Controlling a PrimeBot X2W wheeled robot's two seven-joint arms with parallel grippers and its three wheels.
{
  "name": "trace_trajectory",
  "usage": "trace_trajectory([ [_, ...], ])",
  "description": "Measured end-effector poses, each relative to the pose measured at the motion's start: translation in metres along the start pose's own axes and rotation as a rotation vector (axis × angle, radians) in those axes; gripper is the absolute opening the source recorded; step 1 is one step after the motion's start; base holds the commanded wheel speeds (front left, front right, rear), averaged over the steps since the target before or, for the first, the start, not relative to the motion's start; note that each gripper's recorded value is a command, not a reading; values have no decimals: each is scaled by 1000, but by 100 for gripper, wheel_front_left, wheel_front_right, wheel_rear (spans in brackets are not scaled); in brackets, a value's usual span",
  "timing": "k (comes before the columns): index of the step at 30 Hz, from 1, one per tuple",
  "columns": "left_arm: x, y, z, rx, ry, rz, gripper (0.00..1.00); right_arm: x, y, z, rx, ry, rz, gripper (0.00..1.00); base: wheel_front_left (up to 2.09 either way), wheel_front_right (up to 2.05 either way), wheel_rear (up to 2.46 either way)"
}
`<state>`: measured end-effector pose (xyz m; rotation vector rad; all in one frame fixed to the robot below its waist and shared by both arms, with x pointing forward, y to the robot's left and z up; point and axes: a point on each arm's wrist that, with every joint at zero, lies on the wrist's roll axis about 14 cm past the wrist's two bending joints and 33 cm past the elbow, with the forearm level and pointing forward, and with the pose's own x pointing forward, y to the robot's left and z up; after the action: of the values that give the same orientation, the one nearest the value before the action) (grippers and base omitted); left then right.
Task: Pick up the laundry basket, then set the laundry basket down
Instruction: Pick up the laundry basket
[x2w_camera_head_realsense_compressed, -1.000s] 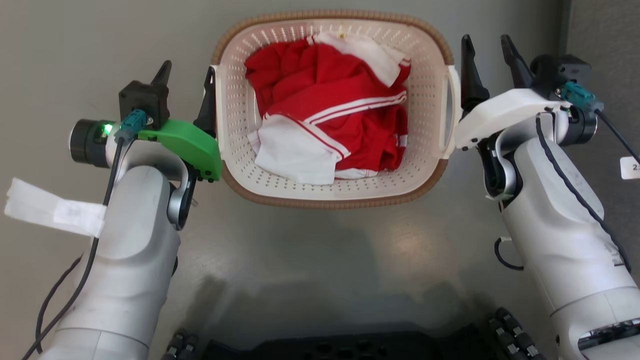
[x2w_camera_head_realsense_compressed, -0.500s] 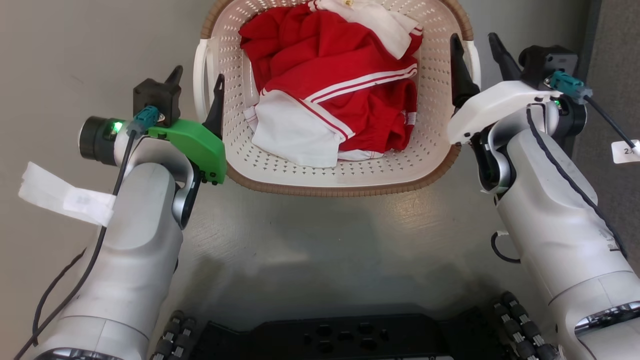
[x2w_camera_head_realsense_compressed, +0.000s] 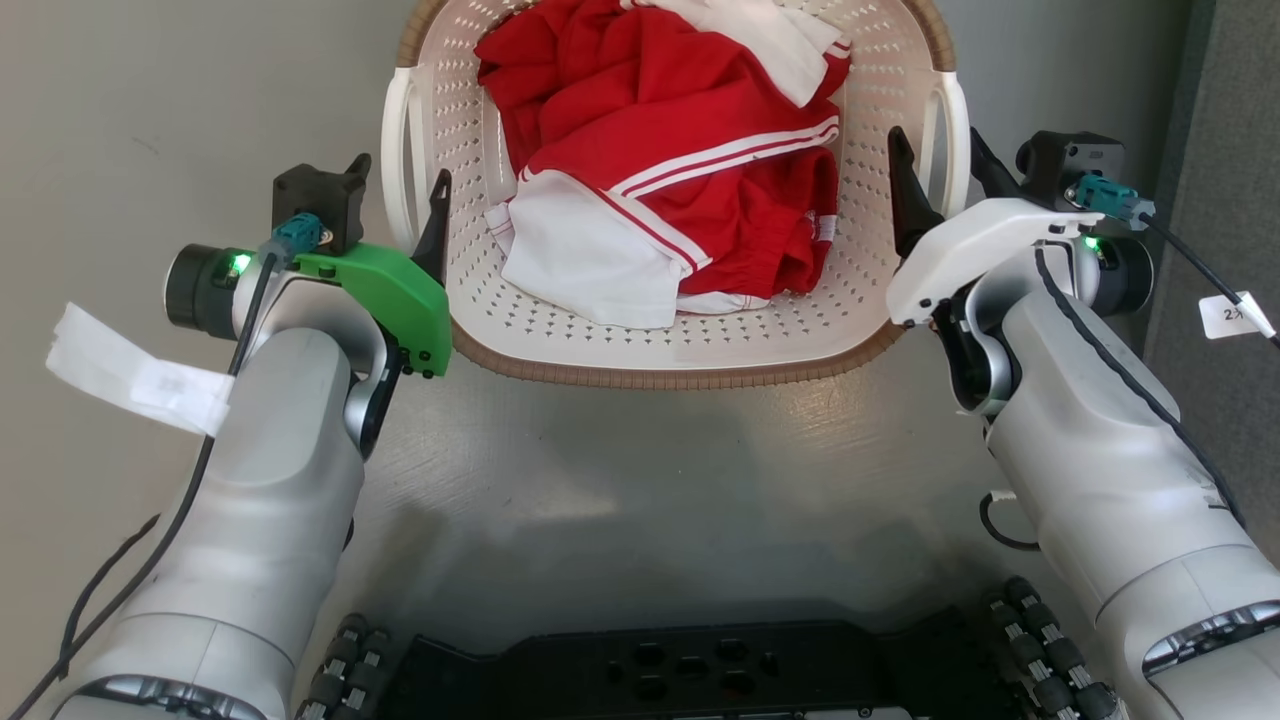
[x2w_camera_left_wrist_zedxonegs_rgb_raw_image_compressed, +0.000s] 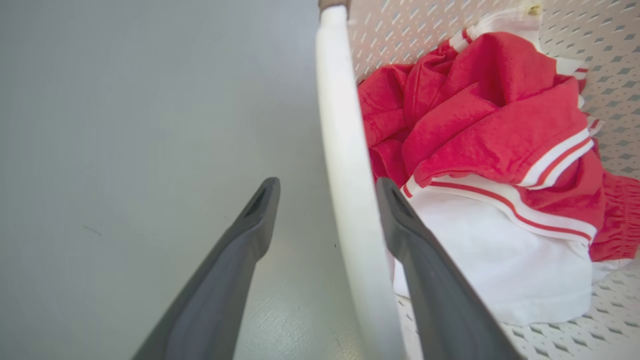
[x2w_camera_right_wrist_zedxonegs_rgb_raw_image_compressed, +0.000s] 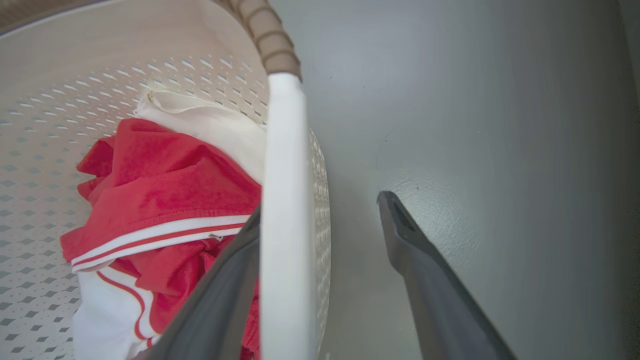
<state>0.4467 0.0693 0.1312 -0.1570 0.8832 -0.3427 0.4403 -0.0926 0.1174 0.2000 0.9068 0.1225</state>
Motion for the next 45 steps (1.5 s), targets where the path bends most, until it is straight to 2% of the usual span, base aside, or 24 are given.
trace_trajectory([
  [7,3,-1,-4,2,23,-6,100,5,2,3,6,4,5,100,0,0,0],
  [11,5,-2,-6,15,36,-14,100,6,3,2,6,11,8,87,0,0,0],
  [13,5,-4,-9,19,45,-21,100,6,3,1,2,16,9,85,0,0,0],
  [15,5,-4,-9,15,50,-21,100,6,3,2,2,16,10,71,0,0,0],
  [17,6,-5,-10,20,56,-27,100,7,4,4,0,14,13,51,0,0,0],
  [19,6,-7,-13,25,74,-36,100,7,4,3,1,18,15,42,0,0,0],
  [20,5,-7,-17,27,92,-37,95,6,5,2,3,21,16,33,0,0,0],
  [21,4,-7,-21,29,108,-36,80,6,6,1,5,23,19,25,0,0,0],
  [22,4,-7,-24,31,121,-37,44,6,7,1,5,26,21,11,0,0,0],
  [23,4,-8,-25,36,129,-41,17,6,7,0,3,29,20,0,0,0,0],
  [24,4,-11,-26,41,133,-48,0,5,7,0,-1,32,18,0,0,0,0],
  [32,1,-19,-26,8,144,-54,0,0,13,-5,-5,54,29,0,0,0,0],
  [45,-13,-23,-8,25,120,-41,0,-16,17,9,-12,44,27,0,0,0,0],
])
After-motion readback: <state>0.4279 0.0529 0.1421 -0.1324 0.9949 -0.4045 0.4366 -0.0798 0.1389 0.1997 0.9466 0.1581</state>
